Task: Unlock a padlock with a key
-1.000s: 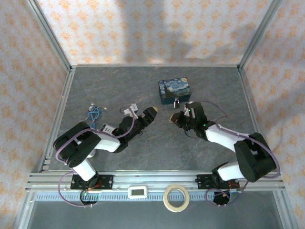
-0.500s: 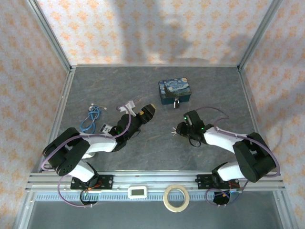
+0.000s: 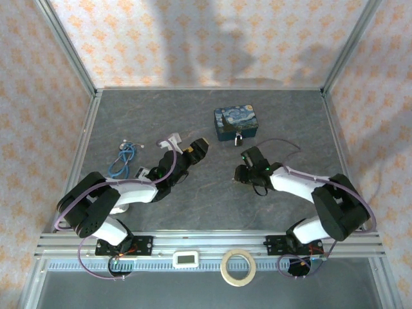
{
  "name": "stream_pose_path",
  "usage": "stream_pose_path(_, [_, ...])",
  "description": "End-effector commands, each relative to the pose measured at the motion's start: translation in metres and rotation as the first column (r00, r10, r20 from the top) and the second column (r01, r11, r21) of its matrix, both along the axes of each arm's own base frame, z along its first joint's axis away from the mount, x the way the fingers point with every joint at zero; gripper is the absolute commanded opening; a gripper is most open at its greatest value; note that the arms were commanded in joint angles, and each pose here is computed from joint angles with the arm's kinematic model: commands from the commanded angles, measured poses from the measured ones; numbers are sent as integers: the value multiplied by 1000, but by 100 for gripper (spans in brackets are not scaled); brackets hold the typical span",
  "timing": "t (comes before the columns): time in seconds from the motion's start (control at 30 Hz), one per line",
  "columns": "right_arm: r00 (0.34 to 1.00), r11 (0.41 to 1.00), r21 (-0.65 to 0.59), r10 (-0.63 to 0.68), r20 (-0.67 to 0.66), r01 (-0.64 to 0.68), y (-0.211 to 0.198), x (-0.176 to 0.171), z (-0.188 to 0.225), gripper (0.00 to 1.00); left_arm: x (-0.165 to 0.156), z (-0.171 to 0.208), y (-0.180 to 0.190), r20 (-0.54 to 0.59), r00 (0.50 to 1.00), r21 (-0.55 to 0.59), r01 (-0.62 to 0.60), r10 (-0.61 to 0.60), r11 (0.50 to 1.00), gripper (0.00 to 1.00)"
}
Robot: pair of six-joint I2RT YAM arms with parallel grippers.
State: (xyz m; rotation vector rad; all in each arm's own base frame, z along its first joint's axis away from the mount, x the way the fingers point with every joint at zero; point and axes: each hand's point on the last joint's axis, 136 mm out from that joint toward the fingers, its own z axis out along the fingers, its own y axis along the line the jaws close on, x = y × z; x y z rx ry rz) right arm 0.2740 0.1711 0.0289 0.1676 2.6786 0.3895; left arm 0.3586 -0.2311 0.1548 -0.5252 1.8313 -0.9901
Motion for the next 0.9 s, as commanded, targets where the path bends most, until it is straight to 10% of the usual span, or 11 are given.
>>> stream_pose_path(0.0, [1000,997,-67,-23,5,23,-3,6,-3,43,6,13,1,28,1000,0,-11,11,1000,94])
stream_pose_path(0.43, [995,956,-286,-84,-60,64,-20,-7,-42,18,5,9,13,23,999,5,-36,36,999,95])
stream_pose_path(0.6, [998,969,-243,-50,-48,37,-12,-7,-42,0,3,6,14,21,999,4,-33,33,999,95])
stream_pose_path(0.87, [995,995,-62,81,59,-77,11,12,-4,0,-1,0,7,0,1000,-47,5,-5,999,95])
